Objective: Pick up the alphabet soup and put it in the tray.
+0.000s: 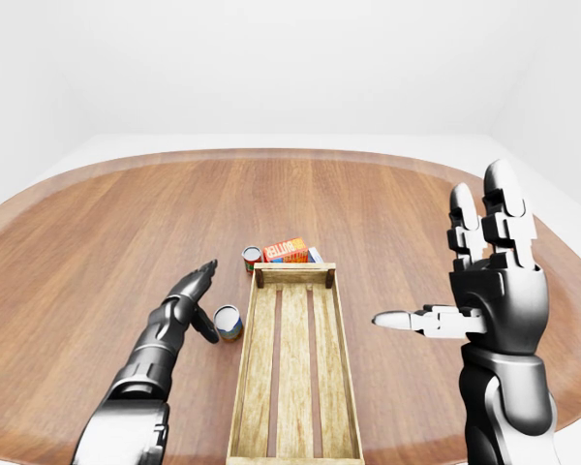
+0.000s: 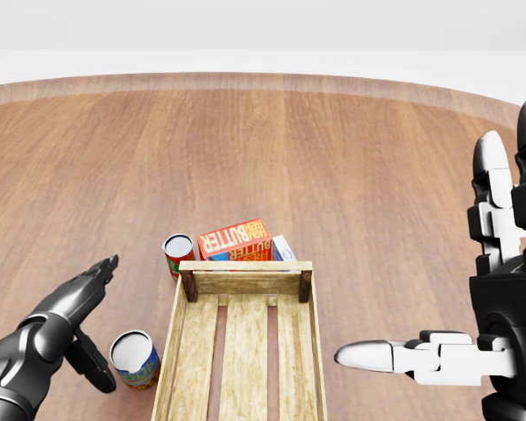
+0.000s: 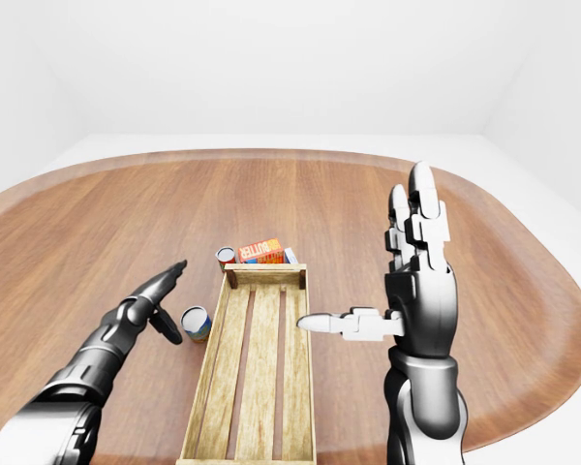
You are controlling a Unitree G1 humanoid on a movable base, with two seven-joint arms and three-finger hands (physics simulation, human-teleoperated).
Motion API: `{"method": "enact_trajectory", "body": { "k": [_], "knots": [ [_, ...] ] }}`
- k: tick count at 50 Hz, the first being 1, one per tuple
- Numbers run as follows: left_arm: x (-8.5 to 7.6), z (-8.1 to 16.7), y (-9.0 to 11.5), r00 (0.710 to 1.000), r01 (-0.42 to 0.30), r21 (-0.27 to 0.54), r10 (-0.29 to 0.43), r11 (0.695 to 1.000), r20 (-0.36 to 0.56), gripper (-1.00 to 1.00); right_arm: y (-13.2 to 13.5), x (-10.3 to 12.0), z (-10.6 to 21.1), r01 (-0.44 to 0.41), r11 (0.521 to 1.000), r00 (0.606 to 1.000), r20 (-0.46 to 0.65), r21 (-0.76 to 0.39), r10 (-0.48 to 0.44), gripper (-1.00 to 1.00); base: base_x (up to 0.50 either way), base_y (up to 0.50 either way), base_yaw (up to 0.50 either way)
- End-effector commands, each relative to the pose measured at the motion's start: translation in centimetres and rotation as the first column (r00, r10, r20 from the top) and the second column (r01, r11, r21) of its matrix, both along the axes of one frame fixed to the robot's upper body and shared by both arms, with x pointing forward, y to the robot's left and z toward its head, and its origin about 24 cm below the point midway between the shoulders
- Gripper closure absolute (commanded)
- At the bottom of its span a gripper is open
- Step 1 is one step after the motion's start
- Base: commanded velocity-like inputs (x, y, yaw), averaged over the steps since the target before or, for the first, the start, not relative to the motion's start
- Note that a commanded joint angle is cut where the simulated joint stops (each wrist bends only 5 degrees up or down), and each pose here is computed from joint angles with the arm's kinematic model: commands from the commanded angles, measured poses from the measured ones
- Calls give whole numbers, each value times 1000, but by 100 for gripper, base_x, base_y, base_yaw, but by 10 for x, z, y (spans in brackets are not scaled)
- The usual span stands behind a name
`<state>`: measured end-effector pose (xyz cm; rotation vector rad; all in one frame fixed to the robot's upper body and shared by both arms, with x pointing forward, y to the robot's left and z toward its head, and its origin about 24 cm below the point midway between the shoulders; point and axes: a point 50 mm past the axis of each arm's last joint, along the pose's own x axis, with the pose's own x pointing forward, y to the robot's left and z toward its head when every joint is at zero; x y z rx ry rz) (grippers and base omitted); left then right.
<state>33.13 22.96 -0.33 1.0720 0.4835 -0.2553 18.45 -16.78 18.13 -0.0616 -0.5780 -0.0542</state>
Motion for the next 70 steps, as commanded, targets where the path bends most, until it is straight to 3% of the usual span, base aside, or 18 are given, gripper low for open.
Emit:
{"method": "enact_trajectory", "body": {
  "k": [1,36,70],
  "knots": [
    [3,-2,-3,1000,0,7,1,1000,-31,-100,1,0,0,-5,1000,1000,-1,1,5,-98,0,0,0],
    [9,-6,-19,997,52,71,-47,996,-67,-100,-1,-1,0,-2,1000,1000,3,8,2,-98,0,0,0],
    [1,-21,-34,986,87,45,-80,995,-144,-100,-4,-2,1,7,1000,1000,5,13,-7,-98,0,0,0]
  ]
}}
